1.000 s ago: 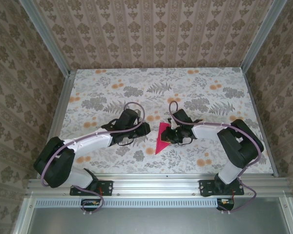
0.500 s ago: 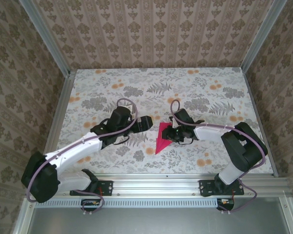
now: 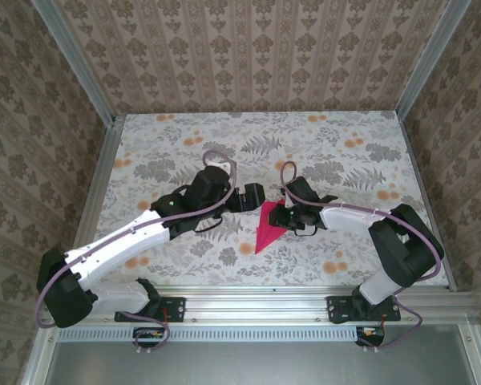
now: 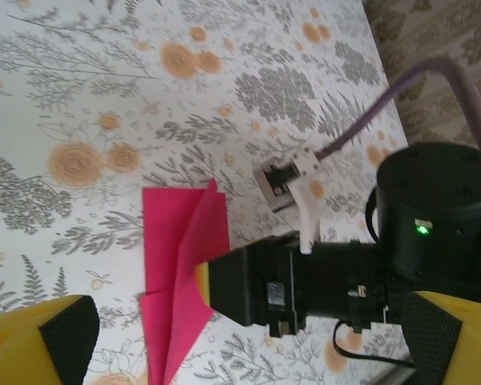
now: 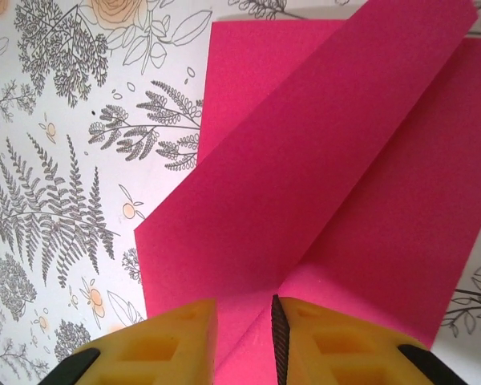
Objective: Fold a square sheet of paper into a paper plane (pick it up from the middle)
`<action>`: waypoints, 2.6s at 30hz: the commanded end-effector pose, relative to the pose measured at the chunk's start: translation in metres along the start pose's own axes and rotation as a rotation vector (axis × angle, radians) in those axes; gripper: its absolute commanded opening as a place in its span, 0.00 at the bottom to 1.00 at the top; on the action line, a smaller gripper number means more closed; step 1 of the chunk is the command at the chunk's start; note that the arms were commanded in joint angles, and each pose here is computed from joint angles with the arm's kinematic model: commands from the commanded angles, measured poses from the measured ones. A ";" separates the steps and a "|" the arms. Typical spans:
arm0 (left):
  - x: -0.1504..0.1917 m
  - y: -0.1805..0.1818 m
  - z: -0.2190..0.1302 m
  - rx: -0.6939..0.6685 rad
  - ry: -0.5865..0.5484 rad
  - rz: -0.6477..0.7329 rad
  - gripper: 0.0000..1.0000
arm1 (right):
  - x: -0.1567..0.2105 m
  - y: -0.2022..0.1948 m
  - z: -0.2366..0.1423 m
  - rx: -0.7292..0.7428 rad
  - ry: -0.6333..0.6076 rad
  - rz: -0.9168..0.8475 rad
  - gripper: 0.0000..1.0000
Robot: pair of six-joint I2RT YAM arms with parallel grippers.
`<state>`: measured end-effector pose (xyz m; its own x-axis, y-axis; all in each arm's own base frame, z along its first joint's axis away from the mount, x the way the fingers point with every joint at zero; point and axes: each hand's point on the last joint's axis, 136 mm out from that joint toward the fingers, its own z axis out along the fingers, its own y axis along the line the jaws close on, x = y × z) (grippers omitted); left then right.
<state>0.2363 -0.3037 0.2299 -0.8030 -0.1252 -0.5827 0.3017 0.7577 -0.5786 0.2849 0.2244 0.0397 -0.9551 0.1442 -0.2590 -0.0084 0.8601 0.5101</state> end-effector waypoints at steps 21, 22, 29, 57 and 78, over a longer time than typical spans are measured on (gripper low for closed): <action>-0.039 -0.004 -0.020 -0.012 -0.057 -0.084 1.00 | 0.010 0.010 0.019 -0.075 0.032 0.035 0.24; -0.040 -0.002 -0.021 -0.031 -0.057 -0.084 1.00 | 0.011 0.008 0.022 -0.065 0.039 0.042 0.24; -0.032 0.005 -0.007 -0.060 0.013 -0.054 1.00 | 0.014 0.003 0.028 -0.050 0.059 0.047 0.24; -0.023 0.018 -0.038 -0.249 -0.050 0.080 1.00 | -0.001 0.007 0.020 0.038 0.038 0.031 0.24; 0.067 0.125 -0.017 -0.250 0.077 -0.115 1.00 | 0.011 0.019 0.055 -0.071 0.056 0.011 0.19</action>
<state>0.2120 -0.1981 0.1232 -0.8635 -0.1535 -0.4804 0.0652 0.9106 -0.4081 0.2953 0.2687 0.0155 -0.9592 0.1521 -0.2382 -0.0234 0.7971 0.6034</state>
